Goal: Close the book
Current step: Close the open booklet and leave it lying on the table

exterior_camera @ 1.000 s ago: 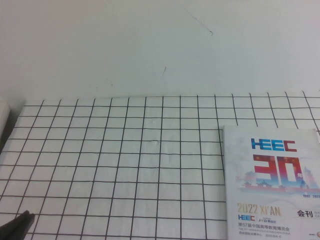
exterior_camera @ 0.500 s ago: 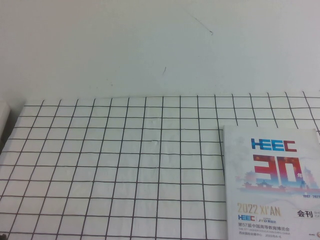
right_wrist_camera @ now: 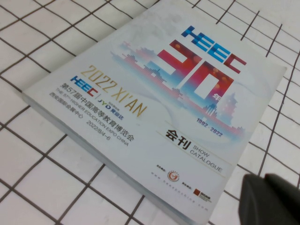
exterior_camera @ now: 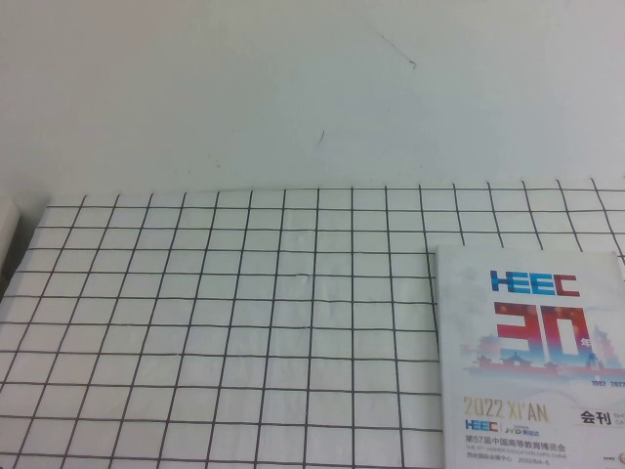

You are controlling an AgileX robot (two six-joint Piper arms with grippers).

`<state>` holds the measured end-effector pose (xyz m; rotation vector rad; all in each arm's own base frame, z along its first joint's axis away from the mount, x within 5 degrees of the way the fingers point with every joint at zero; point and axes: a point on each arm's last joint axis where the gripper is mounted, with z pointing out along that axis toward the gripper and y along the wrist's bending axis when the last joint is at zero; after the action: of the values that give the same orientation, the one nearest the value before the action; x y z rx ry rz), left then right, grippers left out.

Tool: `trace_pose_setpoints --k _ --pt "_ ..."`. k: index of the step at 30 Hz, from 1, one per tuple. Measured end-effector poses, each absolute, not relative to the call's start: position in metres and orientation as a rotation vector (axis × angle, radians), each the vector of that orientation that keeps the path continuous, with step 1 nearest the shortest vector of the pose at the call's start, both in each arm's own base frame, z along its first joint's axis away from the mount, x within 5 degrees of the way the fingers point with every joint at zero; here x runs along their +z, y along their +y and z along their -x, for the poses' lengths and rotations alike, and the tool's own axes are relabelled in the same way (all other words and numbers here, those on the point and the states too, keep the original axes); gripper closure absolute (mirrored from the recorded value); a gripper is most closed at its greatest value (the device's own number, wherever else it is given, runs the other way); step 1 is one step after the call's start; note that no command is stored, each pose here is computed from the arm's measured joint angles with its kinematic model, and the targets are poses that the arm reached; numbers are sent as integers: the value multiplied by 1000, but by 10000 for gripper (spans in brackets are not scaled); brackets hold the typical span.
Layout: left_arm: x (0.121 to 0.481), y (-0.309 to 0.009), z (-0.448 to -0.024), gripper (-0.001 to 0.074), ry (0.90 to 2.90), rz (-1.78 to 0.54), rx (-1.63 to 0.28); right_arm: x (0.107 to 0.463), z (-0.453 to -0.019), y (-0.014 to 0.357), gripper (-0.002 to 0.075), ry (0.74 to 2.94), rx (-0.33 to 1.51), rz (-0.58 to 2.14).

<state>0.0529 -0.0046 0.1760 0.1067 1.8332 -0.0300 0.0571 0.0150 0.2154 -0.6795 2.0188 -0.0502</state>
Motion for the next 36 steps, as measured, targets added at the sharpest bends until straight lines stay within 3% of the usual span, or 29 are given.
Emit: trace_pose_setpoints --k 17,31,36 --pt "176 -5 -53 739 1837 -110 -27 216 -57 15 729 2014 -51 675" --pt "176 -5 -53 739 1837 -111 -27 226 -37 -3 729 1870 -241 392" --pt "176 -5 -53 739 1837 -111 -27 230 -38 0 729 1817 -182 309"
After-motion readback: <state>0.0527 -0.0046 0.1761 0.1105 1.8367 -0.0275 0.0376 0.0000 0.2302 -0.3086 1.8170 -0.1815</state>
